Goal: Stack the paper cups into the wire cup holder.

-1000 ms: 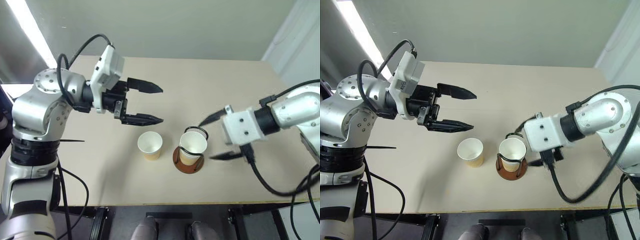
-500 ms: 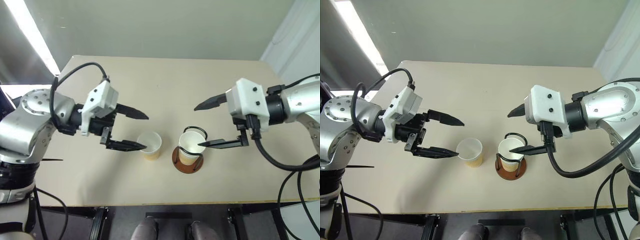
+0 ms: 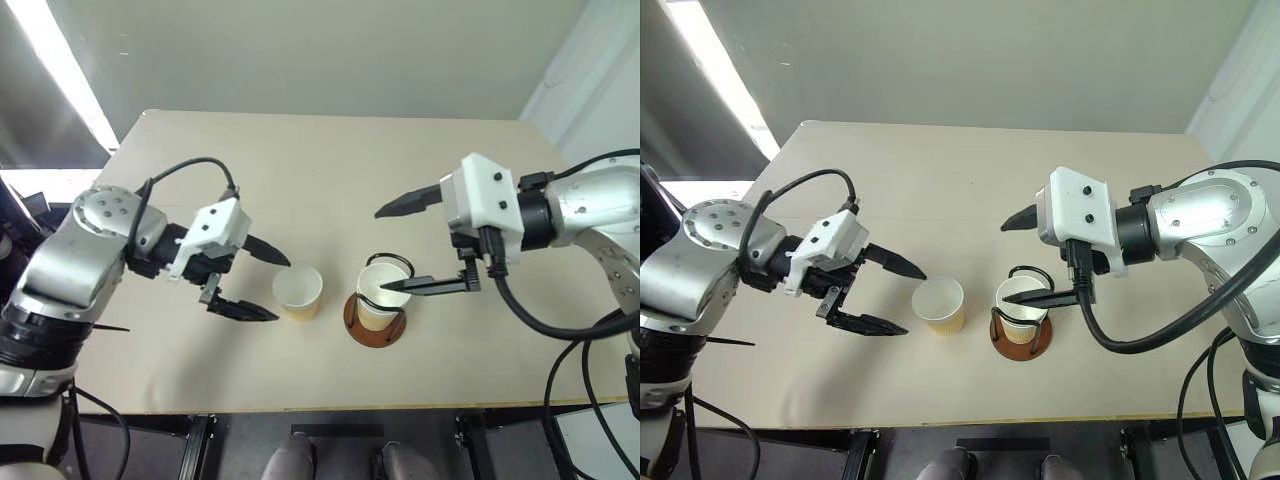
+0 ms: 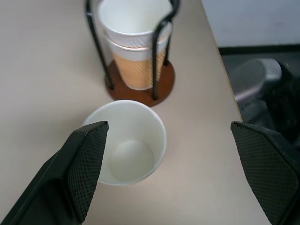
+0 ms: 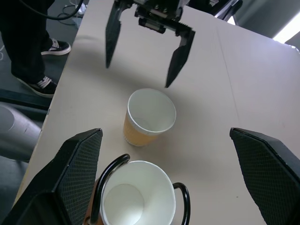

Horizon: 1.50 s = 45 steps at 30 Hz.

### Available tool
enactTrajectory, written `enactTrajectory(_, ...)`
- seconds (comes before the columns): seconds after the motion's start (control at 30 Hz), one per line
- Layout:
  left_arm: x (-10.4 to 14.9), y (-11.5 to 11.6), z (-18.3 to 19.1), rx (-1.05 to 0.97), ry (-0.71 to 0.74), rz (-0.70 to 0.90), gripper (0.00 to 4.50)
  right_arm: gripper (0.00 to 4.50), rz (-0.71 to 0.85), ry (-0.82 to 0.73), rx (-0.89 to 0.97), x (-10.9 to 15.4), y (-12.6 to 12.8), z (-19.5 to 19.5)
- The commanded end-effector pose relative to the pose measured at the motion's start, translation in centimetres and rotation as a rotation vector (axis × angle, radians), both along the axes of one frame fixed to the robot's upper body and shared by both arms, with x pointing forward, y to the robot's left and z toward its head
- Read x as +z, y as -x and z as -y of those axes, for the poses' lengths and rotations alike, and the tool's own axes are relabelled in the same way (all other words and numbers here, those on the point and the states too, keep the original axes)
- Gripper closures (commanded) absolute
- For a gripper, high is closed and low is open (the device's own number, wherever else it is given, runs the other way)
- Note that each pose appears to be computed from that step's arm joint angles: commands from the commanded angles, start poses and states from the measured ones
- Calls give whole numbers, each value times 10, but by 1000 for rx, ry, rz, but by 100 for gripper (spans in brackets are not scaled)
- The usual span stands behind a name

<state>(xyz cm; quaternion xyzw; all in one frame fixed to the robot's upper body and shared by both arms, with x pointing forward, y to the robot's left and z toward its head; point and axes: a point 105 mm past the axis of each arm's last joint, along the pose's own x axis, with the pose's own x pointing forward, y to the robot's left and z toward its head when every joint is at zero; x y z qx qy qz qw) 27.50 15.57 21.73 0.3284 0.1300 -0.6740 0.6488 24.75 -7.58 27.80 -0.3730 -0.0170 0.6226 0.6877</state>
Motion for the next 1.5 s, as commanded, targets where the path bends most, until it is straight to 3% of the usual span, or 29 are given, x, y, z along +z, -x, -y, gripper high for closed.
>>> enactTrajectory(0.03,2,-5,1,-60,-77,86,0,5,48,-5,1,4,3,-1)
enactTrajectory(0.27,-1,-9,5,-107,-114,135,0,5,53,-7,-7,4,0,-1)
enactTrajectory(0.63,-9,5,6,-154,-132,84,0,5,42,2,0,3,2,1)
enactTrajectory(1.2,-23,-3,-2,-161,-209,108,0,5,-145,-50,95,7,42,3)
enactTrajectory(1.5,-34,-3,1,-195,-221,107,0,5,-159,-58,59,3,43,4)
